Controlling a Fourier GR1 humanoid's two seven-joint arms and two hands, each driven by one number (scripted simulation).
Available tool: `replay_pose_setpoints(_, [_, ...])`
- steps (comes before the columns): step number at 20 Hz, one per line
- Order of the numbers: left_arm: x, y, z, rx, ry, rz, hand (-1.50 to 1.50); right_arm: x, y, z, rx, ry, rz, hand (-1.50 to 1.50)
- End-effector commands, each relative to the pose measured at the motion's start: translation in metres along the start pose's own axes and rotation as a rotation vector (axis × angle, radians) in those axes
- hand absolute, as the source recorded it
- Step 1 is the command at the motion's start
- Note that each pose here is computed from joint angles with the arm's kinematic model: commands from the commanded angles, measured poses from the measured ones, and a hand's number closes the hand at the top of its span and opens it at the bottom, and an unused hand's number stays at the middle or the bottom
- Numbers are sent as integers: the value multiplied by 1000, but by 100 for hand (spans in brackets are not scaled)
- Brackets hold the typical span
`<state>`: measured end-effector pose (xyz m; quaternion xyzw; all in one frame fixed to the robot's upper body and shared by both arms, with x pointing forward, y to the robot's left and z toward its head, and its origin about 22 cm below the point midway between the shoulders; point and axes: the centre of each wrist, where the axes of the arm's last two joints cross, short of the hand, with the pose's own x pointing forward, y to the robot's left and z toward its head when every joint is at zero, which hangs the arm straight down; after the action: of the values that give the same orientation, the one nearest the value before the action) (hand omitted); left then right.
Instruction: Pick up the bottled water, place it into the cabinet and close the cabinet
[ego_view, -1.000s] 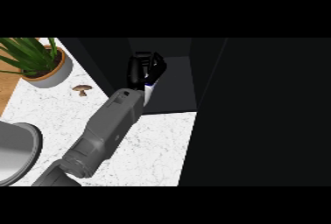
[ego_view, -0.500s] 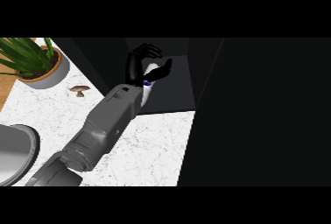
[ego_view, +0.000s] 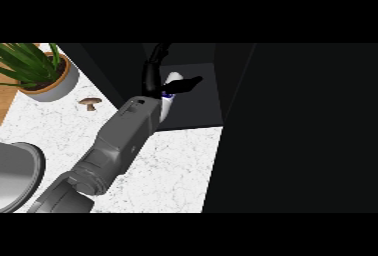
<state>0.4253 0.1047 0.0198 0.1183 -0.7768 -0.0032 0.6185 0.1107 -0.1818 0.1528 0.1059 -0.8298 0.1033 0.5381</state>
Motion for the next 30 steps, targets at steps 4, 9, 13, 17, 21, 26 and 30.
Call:
replay_pose_setpoints(4, [7,-5,-3,-74,-38,-26,-150,8,4,2,-7,-9,-11,-150])
replay_pose_setpoints(9, [38,-18,-18,-107,-92,109,-150,15,1,3,-5,-19,-27,-150])
replay_pose_setpoints(13, [35,-17,-16,-254,-124,273,-150,10,2,8,-9,4,-3,-150])
replay_pose_setpoints(17, [30,-16,-11,-278,-130,319,-150,17,-3,16,-4,-9,7,-150])
replay_pose_setpoints(21, [40,-22,-9,-302,-96,382,-150,9,-10,9,-38,4,33,-150])
replay_pose_setpoints(26, [23,-17,10,-361,-60,467,-150,27,-1,10,-48,-7,21,-150])
replay_pose_setpoints(30, [24,-19,36,-372,-46,507,150,25,-9,12,-55,9,43,-150])
